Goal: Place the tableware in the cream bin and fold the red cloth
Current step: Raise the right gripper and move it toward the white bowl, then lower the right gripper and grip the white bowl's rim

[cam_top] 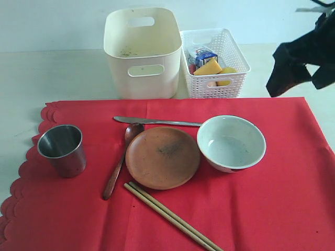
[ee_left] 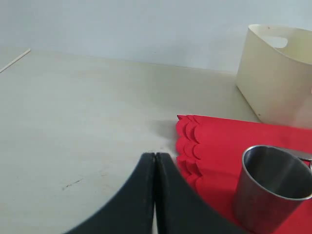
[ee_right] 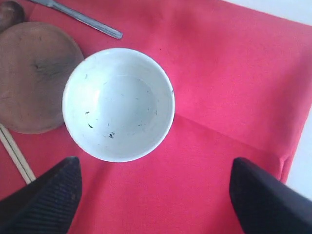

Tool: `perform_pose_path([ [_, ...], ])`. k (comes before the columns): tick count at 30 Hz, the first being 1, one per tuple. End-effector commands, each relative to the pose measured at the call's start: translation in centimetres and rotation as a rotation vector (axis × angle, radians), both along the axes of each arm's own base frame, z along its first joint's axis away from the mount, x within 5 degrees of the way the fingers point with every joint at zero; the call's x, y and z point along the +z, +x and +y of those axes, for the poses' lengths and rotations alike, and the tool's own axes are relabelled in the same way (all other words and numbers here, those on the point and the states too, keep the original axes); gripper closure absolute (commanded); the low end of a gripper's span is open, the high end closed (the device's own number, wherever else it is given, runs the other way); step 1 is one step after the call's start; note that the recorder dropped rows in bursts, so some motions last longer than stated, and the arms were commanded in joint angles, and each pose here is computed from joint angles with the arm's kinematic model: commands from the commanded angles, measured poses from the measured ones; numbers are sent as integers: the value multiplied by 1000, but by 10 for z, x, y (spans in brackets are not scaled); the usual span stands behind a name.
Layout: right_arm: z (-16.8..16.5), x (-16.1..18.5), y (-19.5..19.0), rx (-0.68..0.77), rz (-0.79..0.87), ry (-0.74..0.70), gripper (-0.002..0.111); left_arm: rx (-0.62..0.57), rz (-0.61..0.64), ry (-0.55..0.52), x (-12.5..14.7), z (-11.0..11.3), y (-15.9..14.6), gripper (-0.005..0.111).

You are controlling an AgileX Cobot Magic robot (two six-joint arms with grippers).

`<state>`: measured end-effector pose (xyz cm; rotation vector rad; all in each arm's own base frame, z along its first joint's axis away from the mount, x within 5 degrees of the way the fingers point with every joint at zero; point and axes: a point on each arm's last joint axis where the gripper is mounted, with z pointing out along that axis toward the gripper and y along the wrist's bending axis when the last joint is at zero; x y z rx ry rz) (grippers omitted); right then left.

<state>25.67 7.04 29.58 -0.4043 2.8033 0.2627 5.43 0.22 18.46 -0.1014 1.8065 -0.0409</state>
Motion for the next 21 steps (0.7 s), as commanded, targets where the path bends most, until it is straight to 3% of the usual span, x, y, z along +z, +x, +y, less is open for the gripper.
perform_pose_path([
  [1, -1, -19, -3, -35, -12, 27, 30, -6, -8, -3, 0, 0, 0, 106],
  [21, 7, -119, 34, -102, 134, 11, 30, -6, -8, -3, 0, 0, 0, 106],
])
